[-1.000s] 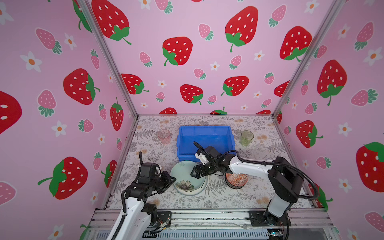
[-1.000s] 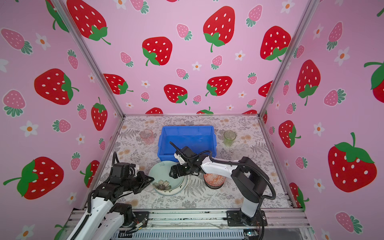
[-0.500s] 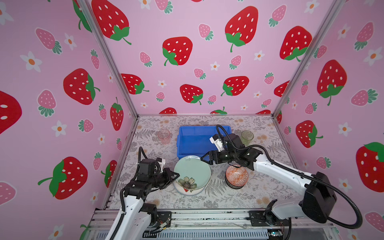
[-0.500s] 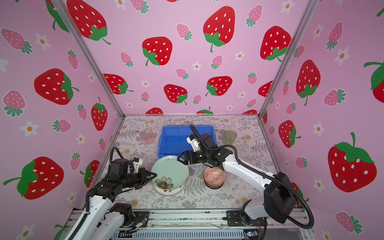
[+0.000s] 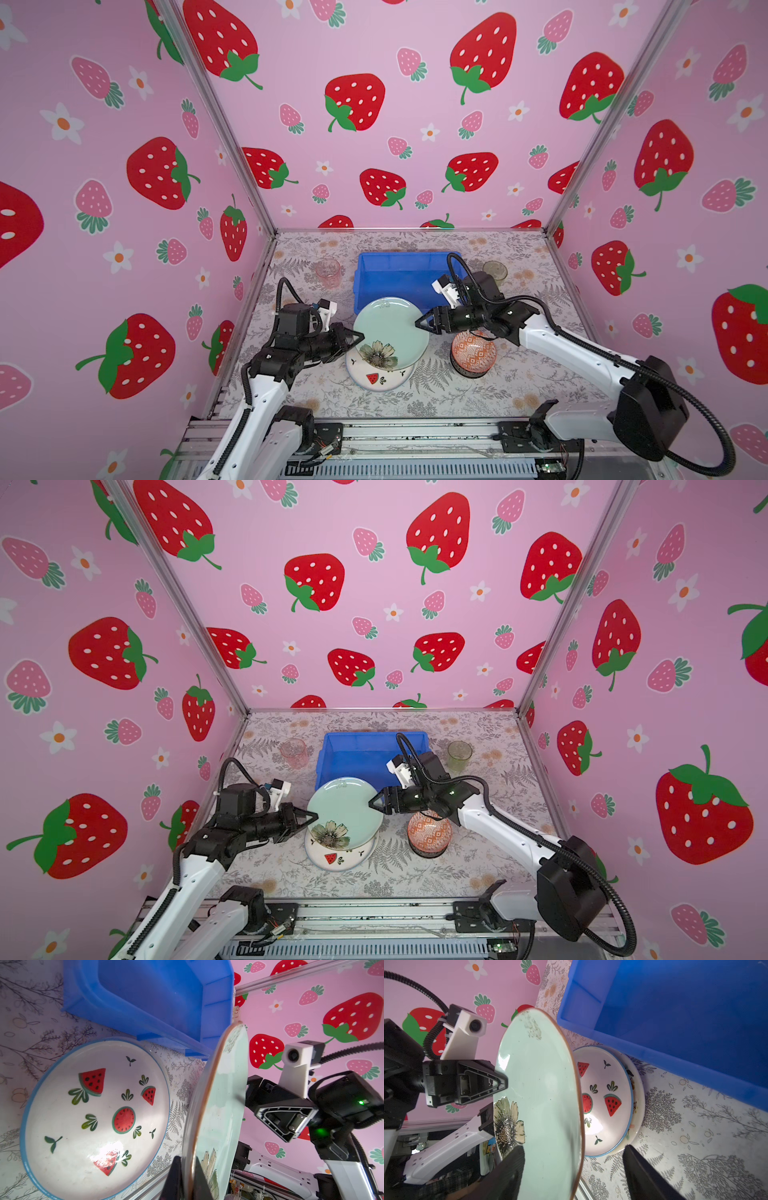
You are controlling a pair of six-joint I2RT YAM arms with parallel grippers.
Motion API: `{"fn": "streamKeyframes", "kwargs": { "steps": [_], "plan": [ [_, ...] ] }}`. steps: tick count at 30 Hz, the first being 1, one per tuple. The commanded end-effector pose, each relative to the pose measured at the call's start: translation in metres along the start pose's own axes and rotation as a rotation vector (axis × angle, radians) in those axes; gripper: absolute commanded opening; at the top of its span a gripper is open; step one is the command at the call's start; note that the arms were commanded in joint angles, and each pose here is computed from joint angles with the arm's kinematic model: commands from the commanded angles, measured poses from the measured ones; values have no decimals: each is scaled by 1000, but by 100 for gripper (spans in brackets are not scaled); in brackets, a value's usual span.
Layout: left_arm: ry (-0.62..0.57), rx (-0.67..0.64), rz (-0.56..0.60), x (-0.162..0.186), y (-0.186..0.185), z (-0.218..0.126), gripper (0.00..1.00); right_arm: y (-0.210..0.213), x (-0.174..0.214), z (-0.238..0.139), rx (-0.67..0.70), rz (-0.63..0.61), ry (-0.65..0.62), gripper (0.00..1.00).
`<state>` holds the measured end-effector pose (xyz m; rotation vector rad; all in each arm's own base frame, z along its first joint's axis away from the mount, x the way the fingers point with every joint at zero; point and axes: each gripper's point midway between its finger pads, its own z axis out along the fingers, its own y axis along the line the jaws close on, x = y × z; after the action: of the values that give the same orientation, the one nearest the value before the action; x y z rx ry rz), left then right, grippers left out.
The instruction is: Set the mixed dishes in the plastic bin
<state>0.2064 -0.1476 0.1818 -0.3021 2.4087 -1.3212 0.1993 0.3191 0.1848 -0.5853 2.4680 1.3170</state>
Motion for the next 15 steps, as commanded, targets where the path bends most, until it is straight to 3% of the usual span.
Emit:
{"fn": "streamKeyframes", "kwargs": {
  "steps": [1,6,15],
  "plan": [
    [-10,183,185,-10,-57,-15,0,10,1,-4,-56,-21,-3,73],
    [-1,206,211,-9,-62,-16,0,19,-1,-3,-109,-26,-5,65],
    [-5,200,202,-10,-57,-13,0,23,-6,0,-134,-24,-10,40]
  ]
}}
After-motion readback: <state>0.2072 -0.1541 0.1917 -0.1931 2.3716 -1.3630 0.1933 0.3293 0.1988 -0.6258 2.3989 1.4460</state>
